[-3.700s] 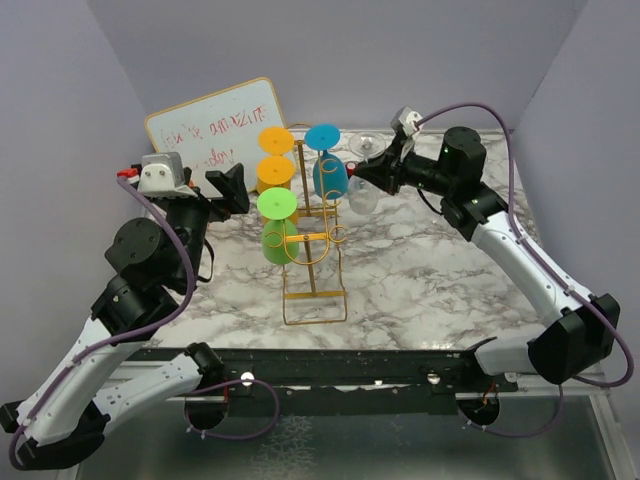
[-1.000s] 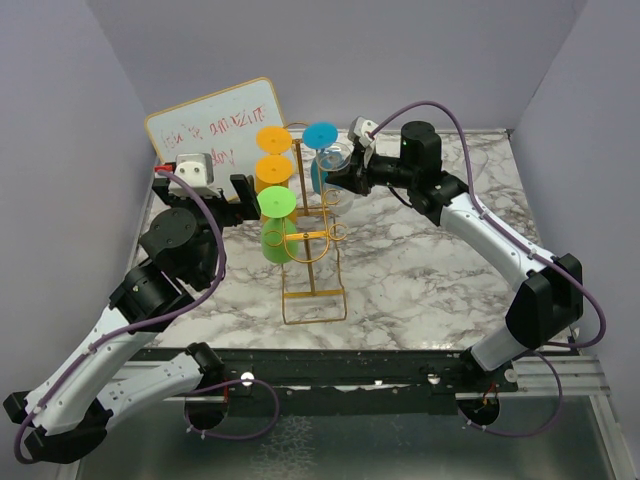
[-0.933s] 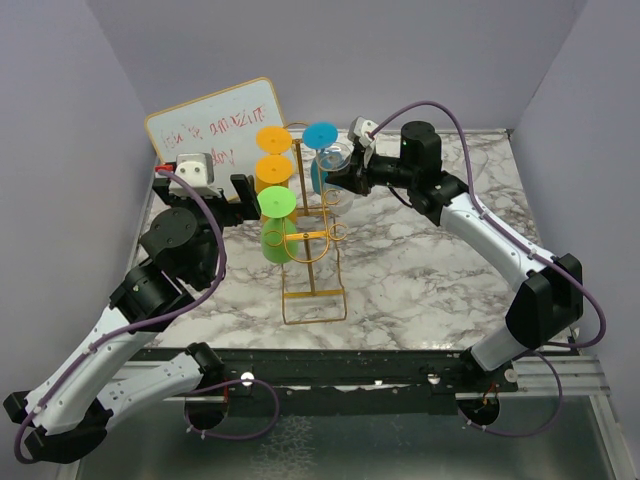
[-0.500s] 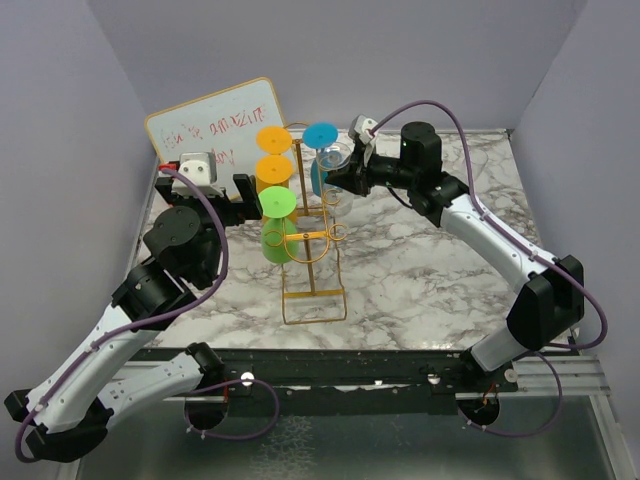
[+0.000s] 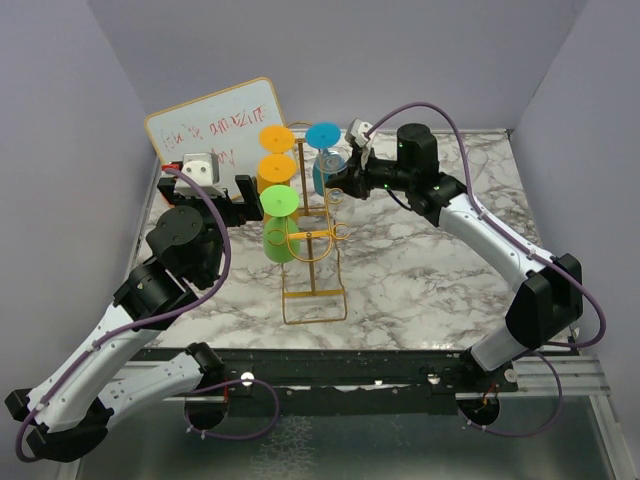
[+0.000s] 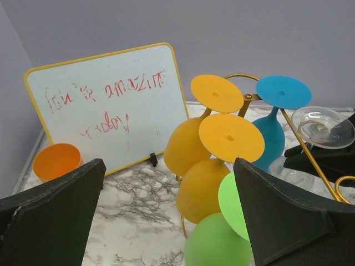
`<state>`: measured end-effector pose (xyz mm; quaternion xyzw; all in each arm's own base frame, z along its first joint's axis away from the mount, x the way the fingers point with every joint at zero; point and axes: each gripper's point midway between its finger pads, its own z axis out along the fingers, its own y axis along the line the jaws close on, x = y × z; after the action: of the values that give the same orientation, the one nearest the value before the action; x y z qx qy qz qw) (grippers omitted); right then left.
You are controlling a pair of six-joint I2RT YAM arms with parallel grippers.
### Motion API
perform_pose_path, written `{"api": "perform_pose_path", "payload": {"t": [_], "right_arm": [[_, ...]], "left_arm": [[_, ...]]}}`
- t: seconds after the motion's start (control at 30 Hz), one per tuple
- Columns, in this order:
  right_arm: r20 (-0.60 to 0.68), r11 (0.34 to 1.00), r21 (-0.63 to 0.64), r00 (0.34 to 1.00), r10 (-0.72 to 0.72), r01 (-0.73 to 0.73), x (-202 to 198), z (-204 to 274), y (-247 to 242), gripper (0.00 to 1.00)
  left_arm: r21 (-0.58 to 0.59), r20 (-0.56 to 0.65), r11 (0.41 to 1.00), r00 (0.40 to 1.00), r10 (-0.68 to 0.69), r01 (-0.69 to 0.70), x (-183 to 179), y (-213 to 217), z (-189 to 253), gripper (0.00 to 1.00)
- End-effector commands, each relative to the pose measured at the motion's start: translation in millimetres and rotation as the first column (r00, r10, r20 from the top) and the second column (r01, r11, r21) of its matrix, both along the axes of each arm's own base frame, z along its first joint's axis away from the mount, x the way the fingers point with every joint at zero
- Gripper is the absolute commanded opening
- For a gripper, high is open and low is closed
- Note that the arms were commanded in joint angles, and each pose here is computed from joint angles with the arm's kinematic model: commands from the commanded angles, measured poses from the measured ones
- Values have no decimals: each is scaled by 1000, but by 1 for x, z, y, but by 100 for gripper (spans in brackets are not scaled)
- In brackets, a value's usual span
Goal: Place the wine glass upside down on the wine glass rack
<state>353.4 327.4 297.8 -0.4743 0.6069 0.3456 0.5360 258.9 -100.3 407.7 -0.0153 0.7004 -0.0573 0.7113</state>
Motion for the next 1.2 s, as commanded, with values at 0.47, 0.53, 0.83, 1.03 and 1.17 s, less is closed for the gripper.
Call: {"api": "perform_pose_path", "payload": {"t": [0.47, 0.53, 0.83, 1.03, 1.17], "right_arm": [[16, 999, 40, 1000, -26, 26, -10, 18, -6, 46], [23, 998, 52, 999, -31, 29, -14, 23, -8, 48], [29, 981, 96, 984, -173, 170, -21, 27, -34, 60], [11, 927, 114, 932, -362, 358, -15, 19, -64, 63], [-20, 882, 116, 889, -457, 456, -14, 8, -82, 64]], "left_arm": [[30, -17, 999, 1000, -25, 25, 3, -8, -7, 99], [34, -15, 999, 1000, -24, 25, 5, -9, -6, 99], [32, -19, 997, 997, 72, -71, 21, -8, 12, 99], [51, -17, 991, 992, 121, -120, 45, -13, 26, 99], [36, -30, 992, 992, 122, -120, 73, -5, 33, 98]]}}
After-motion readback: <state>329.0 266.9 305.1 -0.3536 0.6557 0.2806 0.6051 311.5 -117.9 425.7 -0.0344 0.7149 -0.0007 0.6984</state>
